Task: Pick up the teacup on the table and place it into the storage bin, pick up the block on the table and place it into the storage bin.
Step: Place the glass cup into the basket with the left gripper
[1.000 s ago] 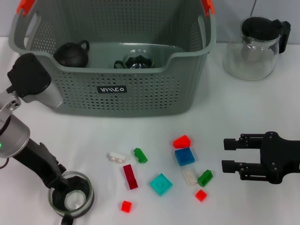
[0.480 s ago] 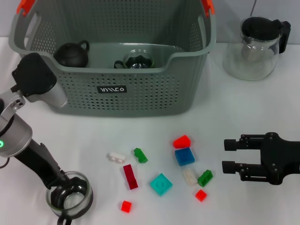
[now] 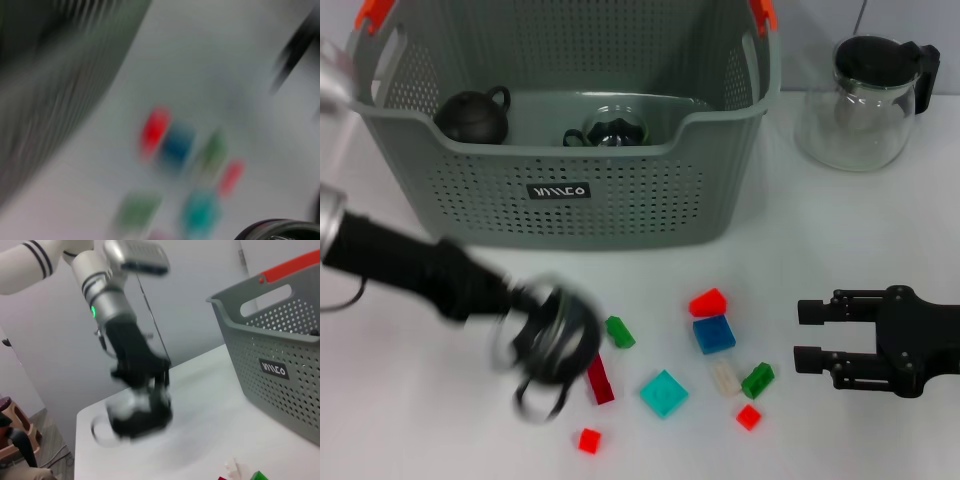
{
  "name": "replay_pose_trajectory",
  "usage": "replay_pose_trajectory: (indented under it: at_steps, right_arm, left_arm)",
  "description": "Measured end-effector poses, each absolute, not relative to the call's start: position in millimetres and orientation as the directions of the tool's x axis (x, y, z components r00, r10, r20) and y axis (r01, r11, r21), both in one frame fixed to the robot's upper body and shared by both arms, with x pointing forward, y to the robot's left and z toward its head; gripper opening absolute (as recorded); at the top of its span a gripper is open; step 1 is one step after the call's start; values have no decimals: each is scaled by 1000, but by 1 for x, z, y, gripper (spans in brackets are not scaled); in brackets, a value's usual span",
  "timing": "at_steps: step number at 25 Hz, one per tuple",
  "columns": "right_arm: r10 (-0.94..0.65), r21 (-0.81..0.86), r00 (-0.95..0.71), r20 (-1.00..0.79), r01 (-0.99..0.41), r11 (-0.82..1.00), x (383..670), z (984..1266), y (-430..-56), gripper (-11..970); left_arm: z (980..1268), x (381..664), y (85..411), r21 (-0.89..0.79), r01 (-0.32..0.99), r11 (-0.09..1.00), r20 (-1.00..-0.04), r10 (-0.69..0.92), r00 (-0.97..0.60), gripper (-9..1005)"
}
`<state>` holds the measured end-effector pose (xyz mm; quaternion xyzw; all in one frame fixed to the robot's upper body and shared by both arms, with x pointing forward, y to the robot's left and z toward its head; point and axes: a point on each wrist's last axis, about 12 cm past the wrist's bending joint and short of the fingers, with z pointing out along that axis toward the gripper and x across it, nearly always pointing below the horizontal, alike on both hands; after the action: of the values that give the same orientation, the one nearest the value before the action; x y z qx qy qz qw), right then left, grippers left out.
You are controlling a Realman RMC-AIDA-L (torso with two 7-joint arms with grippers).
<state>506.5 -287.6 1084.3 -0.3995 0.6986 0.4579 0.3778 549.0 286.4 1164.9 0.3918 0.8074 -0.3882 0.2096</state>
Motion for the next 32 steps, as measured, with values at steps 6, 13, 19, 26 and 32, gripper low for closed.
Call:
replay_pose_trajectory:
  at_steps: [6, 13, 19, 26, 32]
  right_arm:
    - [-211, 335, -390, -896, -907, 254, 507, 1084, -285, 652]
    - [-210, 328, -381, -900, -912, 247, 507, 1084, -283, 651]
    - [-208, 331, -384, -900, -910, 249, 506, 1084, -283, 652]
    - [-207, 331, -384, -900, -911, 247, 506, 1084, -282, 653]
    - [-207, 331, -385, -899, -910, 251, 507, 1083, -282, 653]
  left_arm:
    - [1195, 565, 293, -613, 770, 176, -788, -74, -611, 66]
    - [1245, 608, 285, -583, 773, 251, -811, -237, -535, 87]
    - [1267, 659, 253, -426, 681, 596, -845, 7, -534, 106]
    - [1241, 686, 197, -121, 637, 762, -729, 367, -578, 128]
    - [1209, 687, 163, 66, 624, 779, -619, 522, -587, 146]
